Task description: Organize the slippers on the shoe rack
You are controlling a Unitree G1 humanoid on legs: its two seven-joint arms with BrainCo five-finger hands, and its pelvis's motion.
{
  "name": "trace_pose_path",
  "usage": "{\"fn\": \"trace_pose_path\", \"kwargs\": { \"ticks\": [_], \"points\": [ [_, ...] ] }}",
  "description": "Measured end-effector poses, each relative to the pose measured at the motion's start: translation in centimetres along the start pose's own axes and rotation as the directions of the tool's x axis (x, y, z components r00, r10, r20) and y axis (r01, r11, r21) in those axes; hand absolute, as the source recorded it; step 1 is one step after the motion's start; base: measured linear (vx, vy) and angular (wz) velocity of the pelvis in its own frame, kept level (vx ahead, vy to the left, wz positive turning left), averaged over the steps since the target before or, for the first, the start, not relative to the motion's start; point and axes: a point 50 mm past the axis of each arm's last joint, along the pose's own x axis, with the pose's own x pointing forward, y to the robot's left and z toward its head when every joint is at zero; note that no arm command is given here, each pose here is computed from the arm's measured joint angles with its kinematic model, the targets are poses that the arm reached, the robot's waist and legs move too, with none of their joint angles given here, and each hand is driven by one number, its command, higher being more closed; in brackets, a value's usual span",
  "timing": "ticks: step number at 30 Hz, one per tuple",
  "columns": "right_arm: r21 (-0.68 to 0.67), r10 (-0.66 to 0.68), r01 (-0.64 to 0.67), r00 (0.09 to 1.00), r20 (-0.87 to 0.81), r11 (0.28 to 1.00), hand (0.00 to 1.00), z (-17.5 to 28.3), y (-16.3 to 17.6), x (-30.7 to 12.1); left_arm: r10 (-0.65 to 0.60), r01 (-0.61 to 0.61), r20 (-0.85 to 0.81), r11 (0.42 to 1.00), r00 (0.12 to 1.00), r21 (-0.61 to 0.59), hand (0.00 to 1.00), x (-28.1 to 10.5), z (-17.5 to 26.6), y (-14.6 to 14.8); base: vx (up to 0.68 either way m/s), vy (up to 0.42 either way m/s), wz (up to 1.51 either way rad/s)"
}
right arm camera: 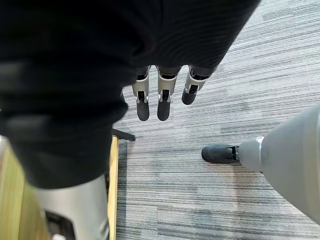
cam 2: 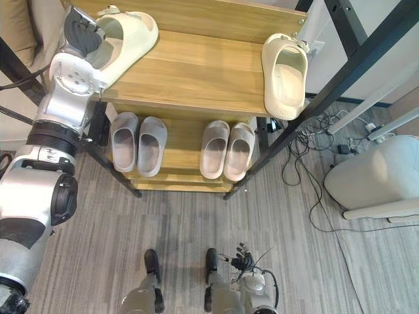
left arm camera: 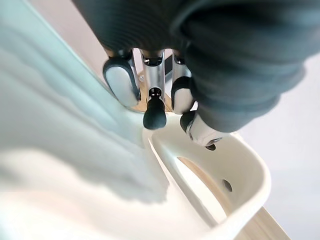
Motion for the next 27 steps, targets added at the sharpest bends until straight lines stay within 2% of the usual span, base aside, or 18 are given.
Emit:
{"fn": "trace_pose_path", "kwargs": {
  "ticks": [13,18,27],
  "points": [
    [0.015,-0.022,0.023,0.999,-0.04,1.0,0.0,-0.3,-0.4,0.3,-0.045,0.045,0.0,0.995,0.999,-0.094,0.0,-2.3,-1.3,-3.4,0.02,0.067,0.07],
    [0.014,-0.021,0.022,0.998,-0.053,1.0,0.0,-0.6,-0.4,0.2,-0.073,0.073,0.007,0.994,0.997,-0.08,0.0,-3.0,-1.6,-4.4,0.02,0.061,0.11],
    [0.007,-0.024,0.024,0.997,-0.072,1.0,0.0,-1.2,-0.5,0.1,-0.056,0.055,-0.018,0.996,0.998,-0.069,0.0,-3.7,-2.6,-4.8,0.02,0.042,0.02]
  ]
}}
